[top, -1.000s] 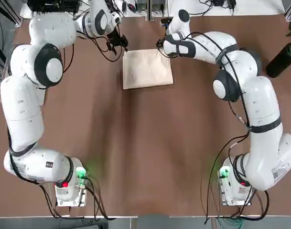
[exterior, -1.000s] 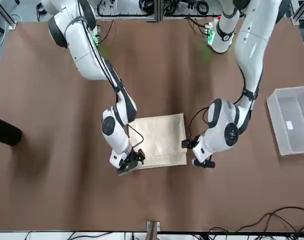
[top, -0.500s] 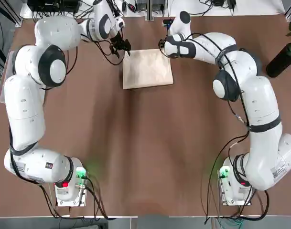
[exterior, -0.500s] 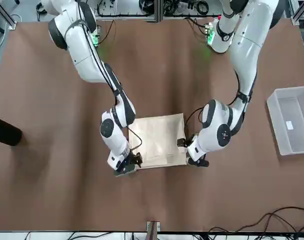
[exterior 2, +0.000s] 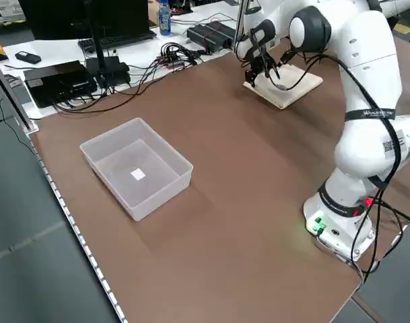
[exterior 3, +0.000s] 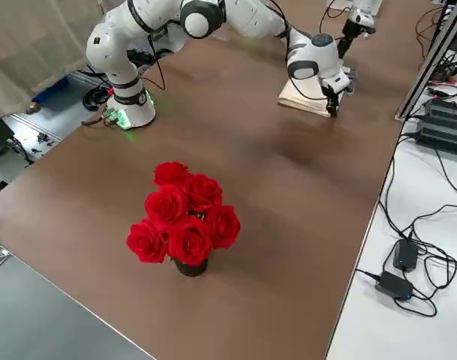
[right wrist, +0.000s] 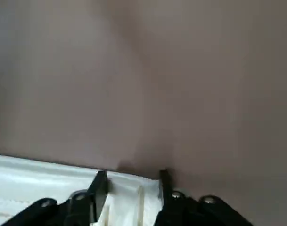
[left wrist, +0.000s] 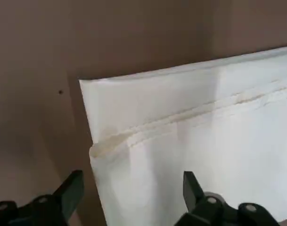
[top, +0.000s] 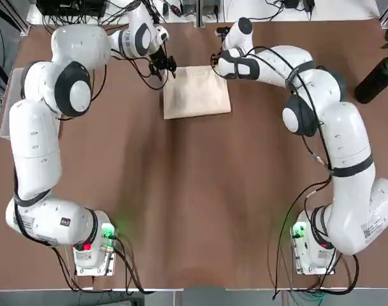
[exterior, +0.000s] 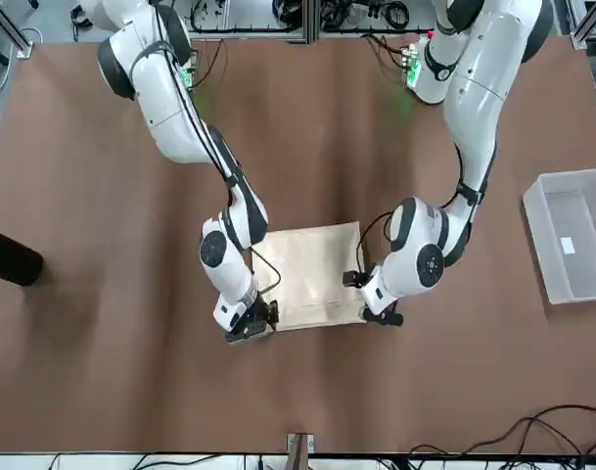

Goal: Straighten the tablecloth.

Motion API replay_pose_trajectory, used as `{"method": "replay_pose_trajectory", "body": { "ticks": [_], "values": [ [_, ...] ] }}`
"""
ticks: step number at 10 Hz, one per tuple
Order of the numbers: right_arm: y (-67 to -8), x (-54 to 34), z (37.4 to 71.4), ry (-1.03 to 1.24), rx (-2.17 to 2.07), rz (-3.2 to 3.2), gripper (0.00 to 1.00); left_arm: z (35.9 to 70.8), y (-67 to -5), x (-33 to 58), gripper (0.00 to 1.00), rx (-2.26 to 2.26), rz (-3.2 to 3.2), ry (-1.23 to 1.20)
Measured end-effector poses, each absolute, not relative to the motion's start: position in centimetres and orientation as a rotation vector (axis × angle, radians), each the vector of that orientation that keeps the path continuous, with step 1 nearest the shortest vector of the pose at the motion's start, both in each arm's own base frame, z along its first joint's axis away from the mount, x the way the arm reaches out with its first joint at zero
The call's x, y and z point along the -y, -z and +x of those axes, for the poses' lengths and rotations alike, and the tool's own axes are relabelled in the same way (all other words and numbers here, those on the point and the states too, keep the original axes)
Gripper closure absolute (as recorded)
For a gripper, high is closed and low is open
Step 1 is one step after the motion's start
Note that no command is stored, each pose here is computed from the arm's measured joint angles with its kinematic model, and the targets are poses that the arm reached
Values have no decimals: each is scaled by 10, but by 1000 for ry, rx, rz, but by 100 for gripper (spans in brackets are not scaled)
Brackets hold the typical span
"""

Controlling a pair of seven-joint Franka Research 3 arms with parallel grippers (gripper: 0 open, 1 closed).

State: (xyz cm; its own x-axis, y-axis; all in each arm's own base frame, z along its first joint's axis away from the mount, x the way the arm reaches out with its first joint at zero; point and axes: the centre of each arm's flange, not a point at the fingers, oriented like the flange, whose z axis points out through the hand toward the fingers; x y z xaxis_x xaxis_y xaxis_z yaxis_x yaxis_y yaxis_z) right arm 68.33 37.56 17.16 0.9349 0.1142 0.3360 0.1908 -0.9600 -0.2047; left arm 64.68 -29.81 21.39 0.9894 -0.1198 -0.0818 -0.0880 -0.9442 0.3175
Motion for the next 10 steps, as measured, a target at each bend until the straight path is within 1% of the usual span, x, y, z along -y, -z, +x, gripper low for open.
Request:
{"method": "replay_pose_trajectory", "body": {
  "ticks": [1,2,3,4,5,6,7,8,9,10],
  "values": [
    [-172,-378,682,475,232,-2856,68,647,-213,297,8,149,2816,145],
    [-172,-382,680,480,234,-2852,81,647,-209,297,11,147,2817,148],
    [-173,-388,678,505,240,-2839,85,648,-201,296,12,137,2816,132],
    [-172,-393,675,523,247,-2830,86,649,-194,296,15,129,2814,119],
    [-172,-398,673,533,256,-2823,94,648,-191,297,24,127,2813,112],
    [-173,-400,672,539,258,-2820,97,648,-191,298,40,128,2812,108],
    [-173,-397,674,542,254,-2823,97,649,-192,299,57,130,2811,105],
    [-173,-392,677,547,245,-2825,97,649,-193,300,64,130,2810,101],
    [-174,-386,681,551,238,-2828,97,649,-194,301,70,133,2809,99],
    [-174,-382,683,554,239,-2829,97,648,-195,305,79,141,2808,95]
  ]
}}
